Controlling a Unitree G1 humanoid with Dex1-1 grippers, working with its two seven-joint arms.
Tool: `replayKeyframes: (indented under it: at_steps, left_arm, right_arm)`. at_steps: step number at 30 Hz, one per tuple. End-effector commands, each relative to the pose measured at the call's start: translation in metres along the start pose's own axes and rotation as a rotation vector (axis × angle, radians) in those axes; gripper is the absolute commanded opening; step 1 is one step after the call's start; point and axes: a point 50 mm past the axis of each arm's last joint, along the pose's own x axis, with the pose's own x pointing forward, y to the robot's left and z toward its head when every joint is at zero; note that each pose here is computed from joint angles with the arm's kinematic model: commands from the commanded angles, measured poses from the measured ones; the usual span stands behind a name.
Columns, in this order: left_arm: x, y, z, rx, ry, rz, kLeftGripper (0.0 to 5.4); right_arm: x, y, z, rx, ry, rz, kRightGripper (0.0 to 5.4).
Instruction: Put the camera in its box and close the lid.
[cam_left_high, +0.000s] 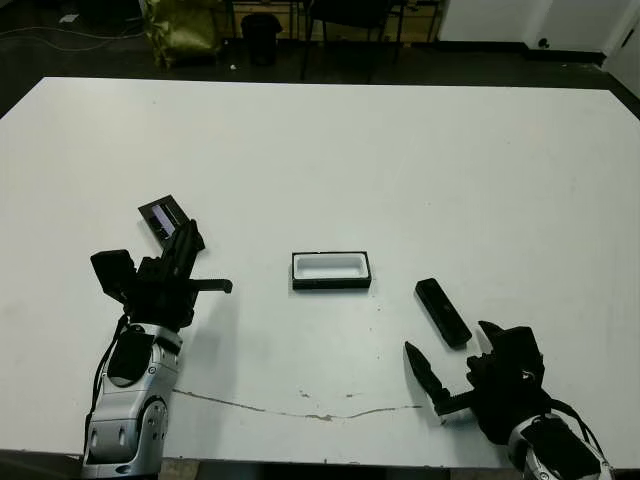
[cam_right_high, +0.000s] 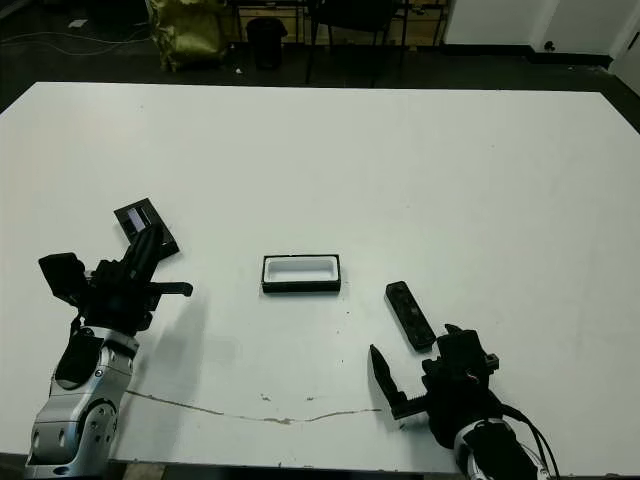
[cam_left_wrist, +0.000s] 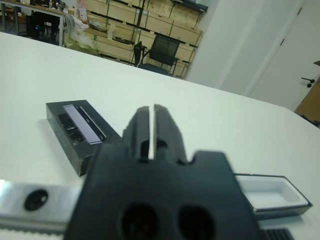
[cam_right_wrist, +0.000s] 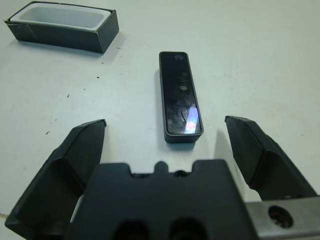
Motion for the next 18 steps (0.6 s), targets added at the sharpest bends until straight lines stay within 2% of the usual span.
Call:
replayKeyframes:
  at_steps: [1,9,12,15,18]
  left_arm:
    - [-0.0021,0.0026,-0.0037,0.010,0.027,0.019,0.00]
    - [-0.0021,0.0032,-0.0040,0.008,0.018,0.008,0.00]
    - [-0.0020,0.0030,-0.0042,0.008,0.018,0.010,0.00]
    - [-0.0023,0.0025,-0.0043,0.001,0.025,0.021,0.00]
    - [-0.0027,0.0019,-0.0039,-0.003,0.033,0.029,0.00]
  right_arm:
    - [0.0012,-0.0030,-0.0122,-0.007,0.065,-0.029,5.39]
    - [0.0018,-0.0048,-0.0167,-0.020,0.084,-0.039,5.39]
    - [0.0030,-0.0051,-0.0189,-0.010,0.087,-0.044,5.23]
    - [0.0036,-0.0060,-0.0199,-0.021,0.087,-0.043,4.80]
    - [0.0024,-0.0060,-0.0177,-0.036,0.089,-0.052,4.14]
